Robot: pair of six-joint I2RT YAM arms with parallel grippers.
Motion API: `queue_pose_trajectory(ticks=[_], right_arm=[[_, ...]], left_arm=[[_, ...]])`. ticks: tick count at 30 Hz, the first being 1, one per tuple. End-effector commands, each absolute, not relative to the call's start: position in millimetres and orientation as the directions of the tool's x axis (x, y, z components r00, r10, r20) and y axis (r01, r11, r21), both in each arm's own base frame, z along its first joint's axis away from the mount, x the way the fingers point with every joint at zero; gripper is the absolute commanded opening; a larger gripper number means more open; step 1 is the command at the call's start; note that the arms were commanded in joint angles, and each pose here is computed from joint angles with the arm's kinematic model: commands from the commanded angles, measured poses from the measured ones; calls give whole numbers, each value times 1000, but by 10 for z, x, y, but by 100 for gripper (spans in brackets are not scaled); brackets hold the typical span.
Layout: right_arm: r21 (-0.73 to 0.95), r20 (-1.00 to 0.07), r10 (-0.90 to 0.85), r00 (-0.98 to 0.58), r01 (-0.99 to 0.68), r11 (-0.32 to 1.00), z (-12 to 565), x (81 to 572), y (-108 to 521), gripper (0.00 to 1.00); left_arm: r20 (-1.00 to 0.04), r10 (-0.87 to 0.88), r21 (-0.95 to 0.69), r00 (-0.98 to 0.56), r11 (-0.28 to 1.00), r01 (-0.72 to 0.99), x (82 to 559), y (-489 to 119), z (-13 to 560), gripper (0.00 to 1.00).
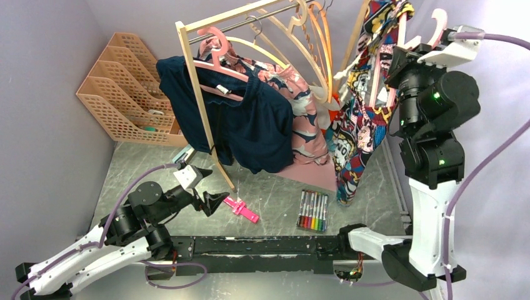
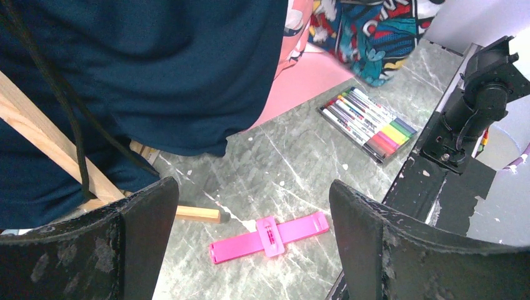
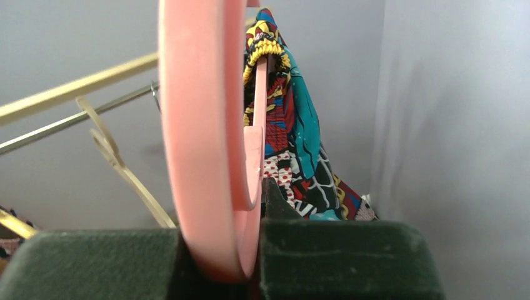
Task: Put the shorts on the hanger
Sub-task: Place the hanger at the clothesline.
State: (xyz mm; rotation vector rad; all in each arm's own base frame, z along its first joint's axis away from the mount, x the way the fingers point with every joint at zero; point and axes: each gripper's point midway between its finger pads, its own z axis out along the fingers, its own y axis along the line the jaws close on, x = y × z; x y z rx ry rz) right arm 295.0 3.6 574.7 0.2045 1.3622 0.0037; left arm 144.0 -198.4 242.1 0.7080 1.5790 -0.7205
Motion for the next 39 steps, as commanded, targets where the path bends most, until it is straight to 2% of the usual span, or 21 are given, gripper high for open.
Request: queue_pose_trajectory(ticks=[1,5,15,23,32,39], right_arm=[[69,-969,6,247,248,966,5853,3023,-57,0],[-33,-984,-88,157,324,946,5539,3224,-62,0],[-104,-990,-115,82,126,986,5235,3405,311,0],[-154,-988,-152,-28,112,982,4769,3616,380,0],[24,-998,29,-57,86,996,4477,3991,139,0],[121,-989,117,89,40,992,4404,4142,-84,0]], left_arm=[[-994,34,-62,-109,643,764,1479,-1952,2448,94],[-993,40,-61,-112,641,765,1481,-1962,2438,93],[-993,43,-60,-114,643,763,1491,-1969,2426,94],[-992,47,-58,-114,636,770,1482,-1983,2414,94],[-993,42,-57,-108,631,773,1470,-1980,2428,94],[-993,45,-56,-108,626,778,1463,-1989,2422,94]])
